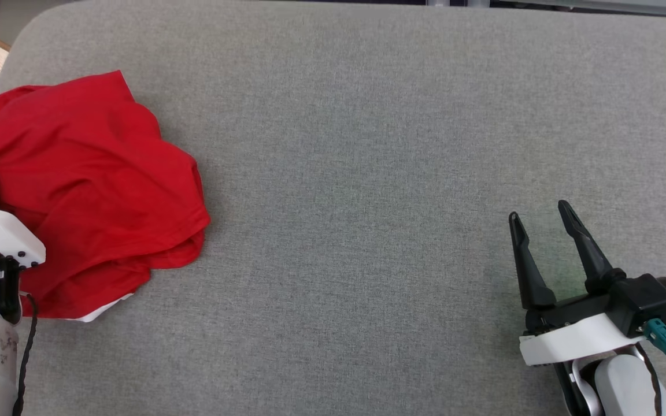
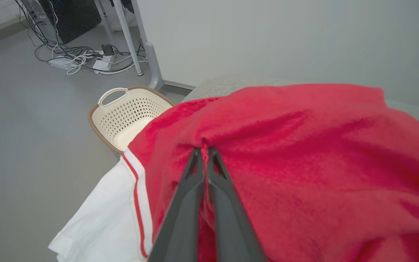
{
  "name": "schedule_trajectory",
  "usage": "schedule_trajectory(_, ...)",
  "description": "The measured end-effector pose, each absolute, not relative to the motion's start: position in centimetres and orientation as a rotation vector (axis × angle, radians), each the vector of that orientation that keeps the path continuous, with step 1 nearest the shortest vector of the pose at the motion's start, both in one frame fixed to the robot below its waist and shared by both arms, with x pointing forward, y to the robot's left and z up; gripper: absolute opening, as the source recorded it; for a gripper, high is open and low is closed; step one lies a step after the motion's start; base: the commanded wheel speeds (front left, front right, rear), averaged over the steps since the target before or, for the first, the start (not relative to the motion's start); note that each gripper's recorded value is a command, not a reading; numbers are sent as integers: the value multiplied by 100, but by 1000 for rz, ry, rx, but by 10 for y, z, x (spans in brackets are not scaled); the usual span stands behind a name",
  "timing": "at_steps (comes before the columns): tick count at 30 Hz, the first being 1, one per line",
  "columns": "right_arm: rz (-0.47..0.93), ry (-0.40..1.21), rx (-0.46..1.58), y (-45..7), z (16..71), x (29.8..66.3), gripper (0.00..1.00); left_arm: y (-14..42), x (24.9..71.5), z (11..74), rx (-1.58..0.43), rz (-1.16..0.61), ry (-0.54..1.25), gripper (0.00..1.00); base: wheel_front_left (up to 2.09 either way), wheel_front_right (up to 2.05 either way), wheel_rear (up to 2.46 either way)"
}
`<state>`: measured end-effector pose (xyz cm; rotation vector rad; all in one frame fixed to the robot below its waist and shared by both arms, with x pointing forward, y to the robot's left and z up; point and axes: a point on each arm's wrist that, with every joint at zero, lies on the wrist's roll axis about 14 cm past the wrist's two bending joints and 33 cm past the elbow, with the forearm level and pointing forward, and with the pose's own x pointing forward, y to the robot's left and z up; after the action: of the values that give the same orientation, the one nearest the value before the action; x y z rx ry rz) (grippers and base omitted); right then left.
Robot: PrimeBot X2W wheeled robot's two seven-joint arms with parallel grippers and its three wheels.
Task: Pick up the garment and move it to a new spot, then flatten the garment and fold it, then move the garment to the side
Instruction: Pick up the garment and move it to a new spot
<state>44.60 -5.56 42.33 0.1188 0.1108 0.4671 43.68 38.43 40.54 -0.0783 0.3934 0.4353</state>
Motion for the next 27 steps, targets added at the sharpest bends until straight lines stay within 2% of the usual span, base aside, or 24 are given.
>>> schedule_trajectory(6, 475, 72, 133, -48, 444, 439, 100, 387, 448, 461, -58, 422, 188, 0, 0, 0, 0)
schedule_trajectory(11, 481, 43, 145, -42, 461, 427, 100, 377, 459, 548, -41, 364, -82, 0, 0, 0, 0)
schedule_trajectory(15, 489, 11, 154, -36, 477, 416, 100, 358, 448, 603, -23, 307, -253, 0, 0, 0, 0)
schedule_trajectory(22, 475, -40, 164, -38, 500, 401, 100, 311, 431, 682, -98, 183, -477, 0, 0, 0, 0)
schedule_trajectory(27, 439, -59, 169, -50, 507, 395, 100, 252, 430, 714, -206, 24, -532, 0, 0, 0, 0)
